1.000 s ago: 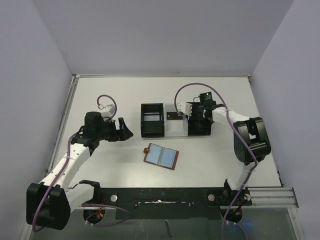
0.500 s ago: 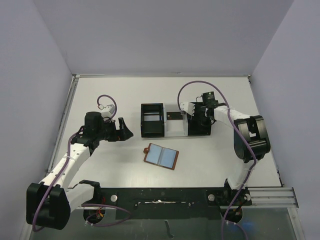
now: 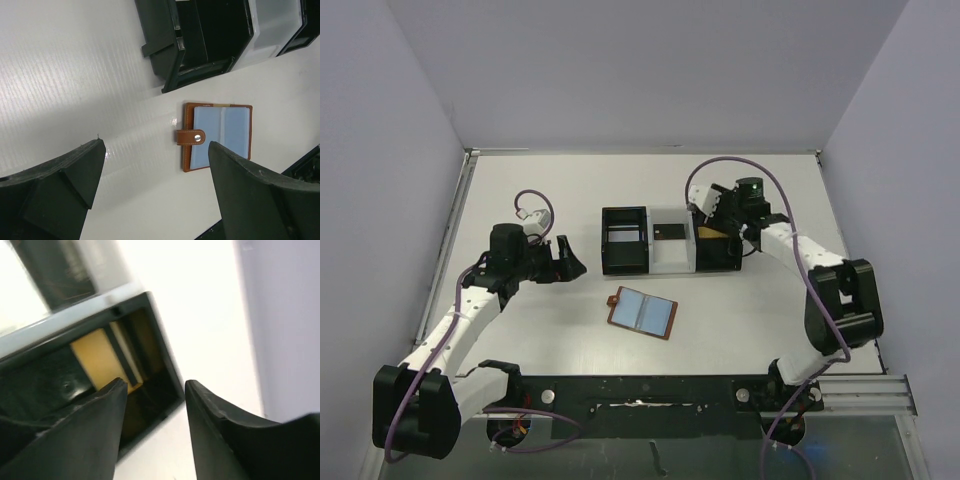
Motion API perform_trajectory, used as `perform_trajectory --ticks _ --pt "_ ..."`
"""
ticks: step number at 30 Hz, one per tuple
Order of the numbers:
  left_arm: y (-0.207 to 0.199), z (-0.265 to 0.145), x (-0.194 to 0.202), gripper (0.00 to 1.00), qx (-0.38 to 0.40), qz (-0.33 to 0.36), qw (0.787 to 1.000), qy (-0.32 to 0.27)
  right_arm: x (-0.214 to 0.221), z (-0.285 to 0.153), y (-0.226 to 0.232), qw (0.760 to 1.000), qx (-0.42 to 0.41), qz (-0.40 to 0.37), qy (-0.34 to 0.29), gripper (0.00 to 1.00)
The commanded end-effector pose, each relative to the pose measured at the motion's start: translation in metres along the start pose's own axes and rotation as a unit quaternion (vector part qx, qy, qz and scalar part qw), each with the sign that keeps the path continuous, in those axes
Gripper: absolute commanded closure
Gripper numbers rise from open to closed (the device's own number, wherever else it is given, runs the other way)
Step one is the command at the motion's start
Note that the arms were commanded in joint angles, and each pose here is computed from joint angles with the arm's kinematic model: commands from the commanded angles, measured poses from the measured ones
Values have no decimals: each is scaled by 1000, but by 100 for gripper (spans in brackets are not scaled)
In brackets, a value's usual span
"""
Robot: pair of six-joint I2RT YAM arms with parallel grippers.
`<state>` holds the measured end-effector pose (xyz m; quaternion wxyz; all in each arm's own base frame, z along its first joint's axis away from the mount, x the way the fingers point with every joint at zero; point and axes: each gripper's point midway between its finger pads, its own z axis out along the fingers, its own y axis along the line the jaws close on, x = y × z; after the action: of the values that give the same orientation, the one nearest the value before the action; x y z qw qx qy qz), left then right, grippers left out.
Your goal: Take the credit cards out of the card holder
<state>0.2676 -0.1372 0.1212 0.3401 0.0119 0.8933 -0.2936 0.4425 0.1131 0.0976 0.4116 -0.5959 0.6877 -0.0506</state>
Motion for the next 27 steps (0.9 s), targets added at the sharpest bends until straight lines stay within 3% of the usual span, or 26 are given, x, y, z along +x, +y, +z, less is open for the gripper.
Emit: perform_trajectory --ticks 1,7,8,9,10,12,15,16,18,22,25,27 --pt "-8 -4 -23 17 1 15 999 -36 -60 -75 -84 971 214 60 -91 45" --pt "-26 0 -14 17 43 17 999 -17 -98 -140 -76 908 264 263 -189 35" --pt "-26 -1 -14 17 43 18 999 -17 -104 -156 -74 889 273 298 -215 30" --pt "-27 -1 -14 17 44 19 999 -18 -102 -167 -73 867 287 339 -228 17" --pt "-27 -1 -14 17 45 20 999 -19 -96 -176 -70 837 300 392 -236 11" --pt "-29 -2 -14 17 47 21 998 -21 -72 -187 -61 782 331 481 -219 3" --pt "-30 -1 -13 17 50 20 998 -22 -50 -195 -36 702 327 602 -195 2" --pt "-34 -2 -11 17 60 21 998 -19 -53 -192 -25 694 303 622 -199 2" --pt "-38 -1 -9 17 69 21 997 -14 -68 -184 -1 707 233 629 -223 2" --pt "-49 2 0 19 83 20 996 2 -91 -158 52 672 94 697 -231 0" --pt "-61 12 22 26 91 15 995 31 -97 -129 98 630 34 754 -184 16" --pt "-73 18 34 28 98 19 994 46 -104 -114 129 627 25 766 -144 21"
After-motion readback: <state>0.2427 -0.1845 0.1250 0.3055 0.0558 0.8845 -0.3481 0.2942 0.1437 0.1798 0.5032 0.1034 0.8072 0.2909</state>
